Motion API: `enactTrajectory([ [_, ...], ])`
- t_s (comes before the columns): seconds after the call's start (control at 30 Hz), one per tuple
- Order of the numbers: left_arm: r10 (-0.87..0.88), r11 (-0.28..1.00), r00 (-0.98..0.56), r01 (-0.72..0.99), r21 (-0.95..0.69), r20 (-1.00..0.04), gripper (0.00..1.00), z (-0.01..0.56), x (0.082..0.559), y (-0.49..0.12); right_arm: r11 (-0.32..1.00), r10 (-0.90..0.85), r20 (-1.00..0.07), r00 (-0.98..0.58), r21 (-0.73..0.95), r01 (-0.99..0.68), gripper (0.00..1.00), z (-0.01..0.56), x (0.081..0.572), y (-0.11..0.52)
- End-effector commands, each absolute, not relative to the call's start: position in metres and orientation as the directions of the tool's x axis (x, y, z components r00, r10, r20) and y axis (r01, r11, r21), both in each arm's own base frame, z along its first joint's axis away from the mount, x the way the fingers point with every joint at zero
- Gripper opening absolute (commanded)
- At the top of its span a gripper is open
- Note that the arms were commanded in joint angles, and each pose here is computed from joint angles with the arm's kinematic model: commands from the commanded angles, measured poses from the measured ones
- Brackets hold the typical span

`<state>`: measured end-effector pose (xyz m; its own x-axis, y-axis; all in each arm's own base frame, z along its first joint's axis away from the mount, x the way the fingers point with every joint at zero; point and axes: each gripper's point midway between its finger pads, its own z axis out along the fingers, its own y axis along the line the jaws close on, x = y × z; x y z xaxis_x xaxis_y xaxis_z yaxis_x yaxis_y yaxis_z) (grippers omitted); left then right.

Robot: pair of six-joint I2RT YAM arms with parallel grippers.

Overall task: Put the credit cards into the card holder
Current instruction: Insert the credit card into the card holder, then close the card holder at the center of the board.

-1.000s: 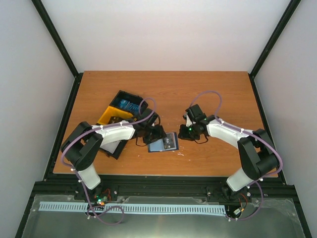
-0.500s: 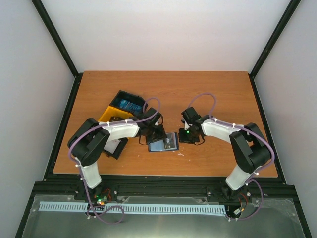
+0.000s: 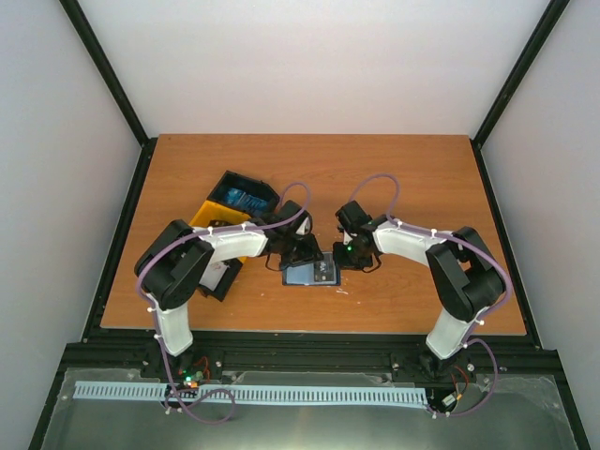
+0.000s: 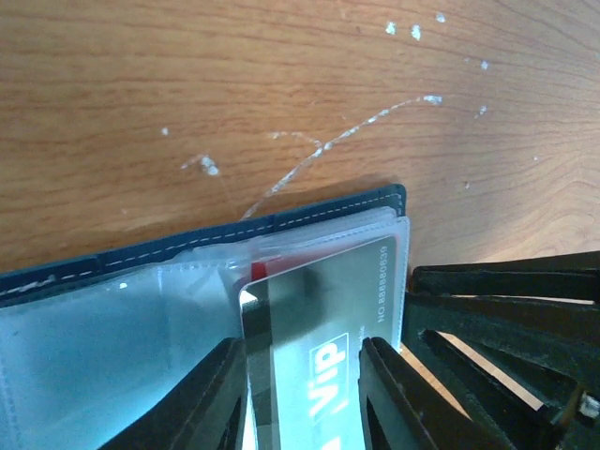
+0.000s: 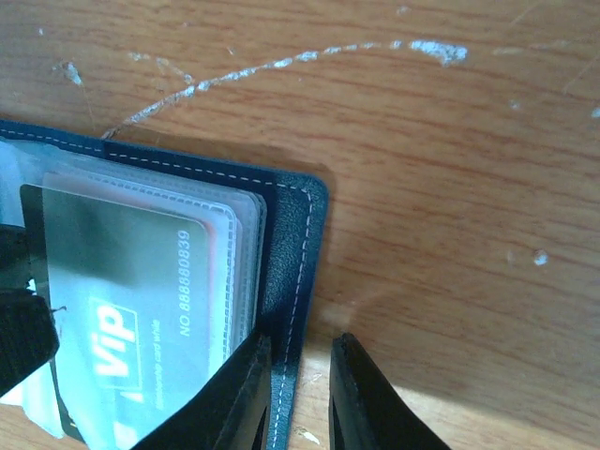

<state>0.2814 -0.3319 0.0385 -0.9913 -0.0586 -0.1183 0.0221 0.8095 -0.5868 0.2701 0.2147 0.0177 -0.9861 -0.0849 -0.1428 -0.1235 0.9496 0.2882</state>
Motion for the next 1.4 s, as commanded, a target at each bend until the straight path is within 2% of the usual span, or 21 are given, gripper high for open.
enactTrajectory([
  [0.0,-0.002,0.753,-0.988,0.1,-0.651,-0.154,0.34,0.052,0.286,-0.35,0.96,-0.111,-0.107,-0.988,0.245,-0.134,0.19,0.001,0.262,0.212],
  [0.17,0.021,0.698,-0.983,0.144,-0.701,-0.182,0.34,0.063,0.286,-0.361,0.955,-0.12,-0.108,-0.987,0.26,-0.144,0.19,0.002,0.261,0.214],
  [0.33,-0.031,0.769,-0.986,0.082,-0.634,-0.166,0.35,0.054,0.288,-0.344,0.968,-0.09,-0.155,-0.984,0.22,-0.123,0.18,0.011,0.267,0.206],
  [0.4,-0.053,0.79,-0.98,0.075,-0.608,-0.19,0.39,0.06,0.289,-0.335,0.97,-0.074,-0.194,-0.978,0.213,-0.115,0.18,0.022,0.271,0.202],
  [0.57,-0.079,0.833,-0.96,0.086,-0.547,-0.27,0.58,0.083,0.292,-0.314,0.969,-0.05,-0.288,-0.956,0.218,-0.116,0.2,0.056,0.277,0.197],
  [0.8,-0.171,0.898,-0.91,0.014,-0.44,-0.379,0.67,0.109,0.305,-0.27,0.96,-0.046,-0.317,-0.947,0.247,-0.129,0.24,0.082,0.275,0.199],
  [0.93,-0.239,0.895,-0.864,-0.018,-0.446,-0.444,0.69,0.133,0.316,-0.239,0.923,-0.05,-0.317,-0.947,0.348,-0.165,0.29,0.094,0.276,0.225],
  [1.1,-0.32,0.859,-0.81,-0.029,-0.511,-0.491,0.74,0.159,0.313,-0.203,0.83,-0.096,-0.278,-0.956,0.508,-0.231,0.4,0.101,0.273,0.289],
  [1.23,-0.347,0.837,-0.776,-0.003,-0.547,-0.526,0.78,0.175,0.303,-0.185,0.808,-0.144,-0.261,-0.955,0.526,-0.266,0.47,0.098,0.273,0.331],
  [1.37,-0.355,0.824,-0.771,0.009,-0.567,-0.528,0.79,0.178,0.297,-0.173,0.79,-0.179,-0.202,-0.963,0.553,-0.263,0.48,0.081,0.271,0.361],
])
